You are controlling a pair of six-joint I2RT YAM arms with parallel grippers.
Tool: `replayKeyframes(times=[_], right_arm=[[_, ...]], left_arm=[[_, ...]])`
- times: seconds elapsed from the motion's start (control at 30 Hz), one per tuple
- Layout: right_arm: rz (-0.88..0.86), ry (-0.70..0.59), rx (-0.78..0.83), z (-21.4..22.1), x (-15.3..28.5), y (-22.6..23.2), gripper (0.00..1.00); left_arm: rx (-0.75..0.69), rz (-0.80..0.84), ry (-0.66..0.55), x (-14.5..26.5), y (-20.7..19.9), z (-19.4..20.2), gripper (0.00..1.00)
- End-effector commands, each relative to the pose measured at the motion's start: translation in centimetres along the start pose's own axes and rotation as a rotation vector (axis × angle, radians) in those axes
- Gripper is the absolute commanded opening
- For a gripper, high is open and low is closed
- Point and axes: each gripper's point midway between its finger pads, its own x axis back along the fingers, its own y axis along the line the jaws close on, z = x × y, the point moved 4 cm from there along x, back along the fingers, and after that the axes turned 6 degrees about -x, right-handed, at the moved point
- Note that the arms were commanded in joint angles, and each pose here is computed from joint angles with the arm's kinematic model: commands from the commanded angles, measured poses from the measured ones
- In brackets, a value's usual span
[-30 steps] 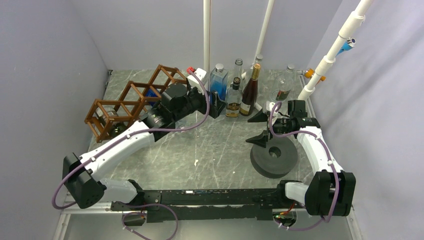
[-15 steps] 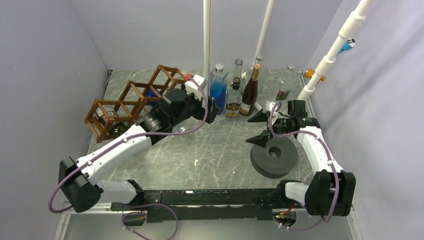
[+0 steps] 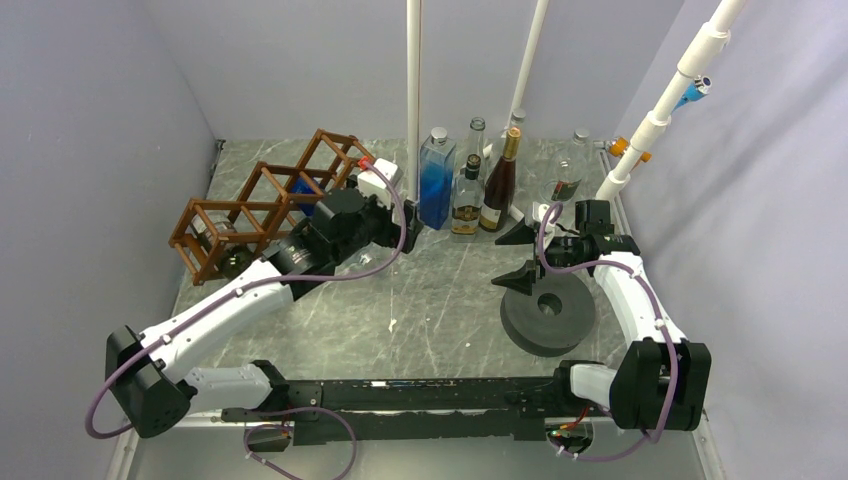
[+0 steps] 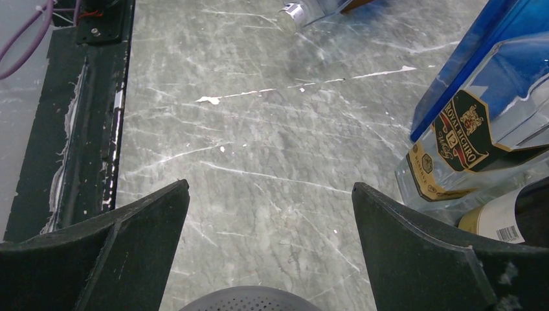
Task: Take the wine bottle off the wine rack
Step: Pick up the wine bottle from the wine rack.
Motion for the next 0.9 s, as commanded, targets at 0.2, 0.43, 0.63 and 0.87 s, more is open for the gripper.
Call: replayKeyframes(times=[0.2, 0.43, 0.63, 0.87], right_arm=[[-0.003, -0.022, 0.053, -0.9, 0.1, -0.4, 1.0], [-0.002, -0.022, 0.051, -0.8, 0.1, -0.4, 1.0], [-0.002, -0.022, 0.055, -0.8, 0.1, -0.4, 1.0], [-0.002, -0.023, 0.057, -0.9, 0.1, -0.4, 1.0]], left_arm=[[0.0, -0.095, 0.008, 2.0, 1.8, 1.2, 0.99], [0.016, -0.17, 0.032, 3.1, 3.0, 2.3, 1.0], [0.041, -0.239, 0.034, 4.5, 4.0, 3.2, 1.0], [0.072, -0.293, 0.028, 6.3, 4.9, 3.6, 1.0]])
